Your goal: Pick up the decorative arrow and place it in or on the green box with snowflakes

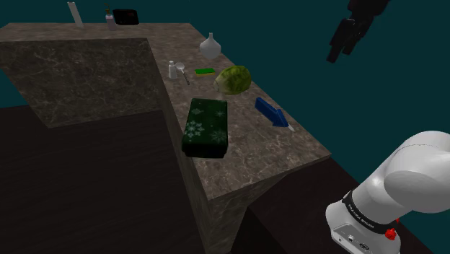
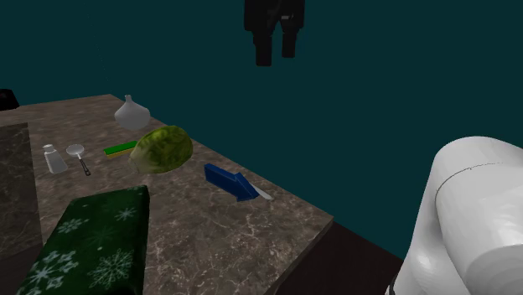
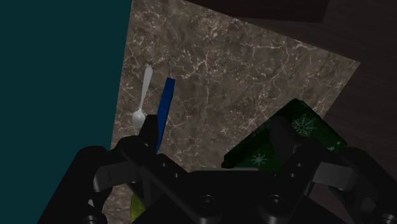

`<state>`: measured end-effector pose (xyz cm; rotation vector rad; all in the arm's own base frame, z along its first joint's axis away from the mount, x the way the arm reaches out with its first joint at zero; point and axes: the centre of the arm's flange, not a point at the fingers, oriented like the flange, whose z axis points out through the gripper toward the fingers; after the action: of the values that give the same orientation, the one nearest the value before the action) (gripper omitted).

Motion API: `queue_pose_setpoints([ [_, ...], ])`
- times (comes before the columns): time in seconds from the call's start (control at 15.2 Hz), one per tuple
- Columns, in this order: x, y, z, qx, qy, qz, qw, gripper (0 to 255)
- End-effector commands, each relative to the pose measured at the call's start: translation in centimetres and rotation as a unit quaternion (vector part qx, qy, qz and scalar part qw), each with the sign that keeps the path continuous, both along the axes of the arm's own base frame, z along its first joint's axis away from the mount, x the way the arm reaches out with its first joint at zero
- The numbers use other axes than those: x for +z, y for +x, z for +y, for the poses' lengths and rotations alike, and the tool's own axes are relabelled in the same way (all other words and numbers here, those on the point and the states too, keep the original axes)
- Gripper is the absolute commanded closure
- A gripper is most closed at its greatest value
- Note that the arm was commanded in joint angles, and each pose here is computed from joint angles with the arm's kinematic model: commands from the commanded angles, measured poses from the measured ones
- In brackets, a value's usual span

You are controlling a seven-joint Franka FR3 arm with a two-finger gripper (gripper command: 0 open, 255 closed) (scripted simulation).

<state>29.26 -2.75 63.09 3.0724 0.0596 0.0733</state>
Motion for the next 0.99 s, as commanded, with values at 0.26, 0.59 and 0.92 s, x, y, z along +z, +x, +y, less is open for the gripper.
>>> queue_pose_setpoints([
  [0.26,-3.9,3.6,-1.6,-0.016,0.007,0.012,0.9998,0],
  [0.59,-8.9,8.0,-3.7,-0.035,0.016,0.027,0.9989,0],
  [0.92,-14.1,12.1,-5.8,-0.055,0.025,0.042,0.9973,0],
])
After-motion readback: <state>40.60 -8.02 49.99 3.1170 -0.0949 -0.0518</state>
